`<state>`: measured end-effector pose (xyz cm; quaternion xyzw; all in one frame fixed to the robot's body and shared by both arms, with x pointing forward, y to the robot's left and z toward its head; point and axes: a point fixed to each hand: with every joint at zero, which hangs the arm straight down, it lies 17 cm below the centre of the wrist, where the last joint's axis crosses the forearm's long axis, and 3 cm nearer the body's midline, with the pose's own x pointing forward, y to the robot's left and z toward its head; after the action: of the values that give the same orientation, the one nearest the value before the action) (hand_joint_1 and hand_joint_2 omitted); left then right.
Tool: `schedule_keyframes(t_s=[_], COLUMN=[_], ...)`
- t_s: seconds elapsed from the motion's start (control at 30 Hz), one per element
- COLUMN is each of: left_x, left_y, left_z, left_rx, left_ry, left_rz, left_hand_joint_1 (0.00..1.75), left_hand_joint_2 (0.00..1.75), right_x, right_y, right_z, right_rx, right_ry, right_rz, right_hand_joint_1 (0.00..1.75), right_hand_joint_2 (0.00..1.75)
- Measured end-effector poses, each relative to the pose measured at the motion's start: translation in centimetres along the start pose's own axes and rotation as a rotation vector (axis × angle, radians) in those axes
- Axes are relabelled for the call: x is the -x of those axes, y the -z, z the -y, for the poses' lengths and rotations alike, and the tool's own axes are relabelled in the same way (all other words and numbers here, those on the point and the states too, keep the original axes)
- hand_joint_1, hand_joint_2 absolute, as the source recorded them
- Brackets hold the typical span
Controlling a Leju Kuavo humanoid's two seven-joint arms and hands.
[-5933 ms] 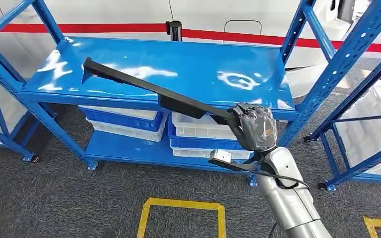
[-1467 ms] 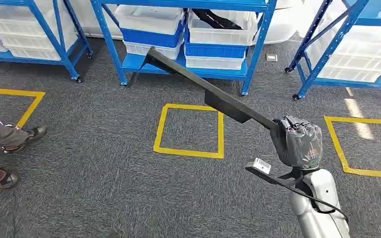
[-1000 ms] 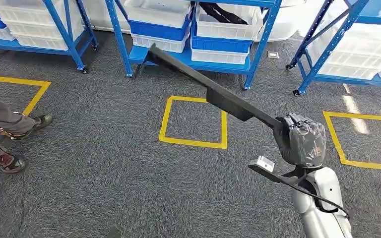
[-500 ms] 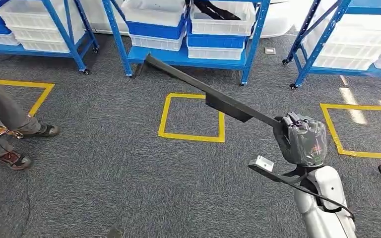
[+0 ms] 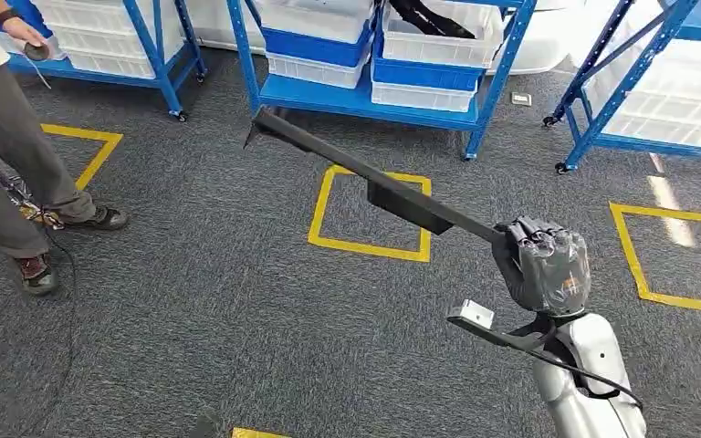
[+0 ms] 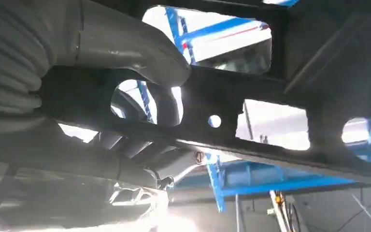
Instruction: Take the parts from the cabinet and place them on the table.
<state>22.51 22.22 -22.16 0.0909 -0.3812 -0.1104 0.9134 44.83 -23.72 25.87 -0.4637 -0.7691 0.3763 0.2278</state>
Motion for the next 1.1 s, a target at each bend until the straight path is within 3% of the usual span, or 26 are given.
schedule_keyframes(t_s=[0.4,1.1], left_x=[2.6,1.5], left_y=[-0.6,-0.6], left_z=[-2.1,-0.3], left_rx=[-0.063,-0.036], left_ry=[0.023,0.013], left_rz=[-0.04,-0.031], left_hand_joint_1=[0.0,0.0], left_hand_joint_2=[1.75,1.75], right_x=[-4.4,-5.2], right_y=[4.0,3.7], right_z=[-1.3,-2.2], right_rx=[0.015,-0.008], right_ry=[0.111,0.096], right_rz=[0.096,0.129], right_hand_joint_1=[1.69,1.69], right_hand_joint_2=[1.75,1.75])
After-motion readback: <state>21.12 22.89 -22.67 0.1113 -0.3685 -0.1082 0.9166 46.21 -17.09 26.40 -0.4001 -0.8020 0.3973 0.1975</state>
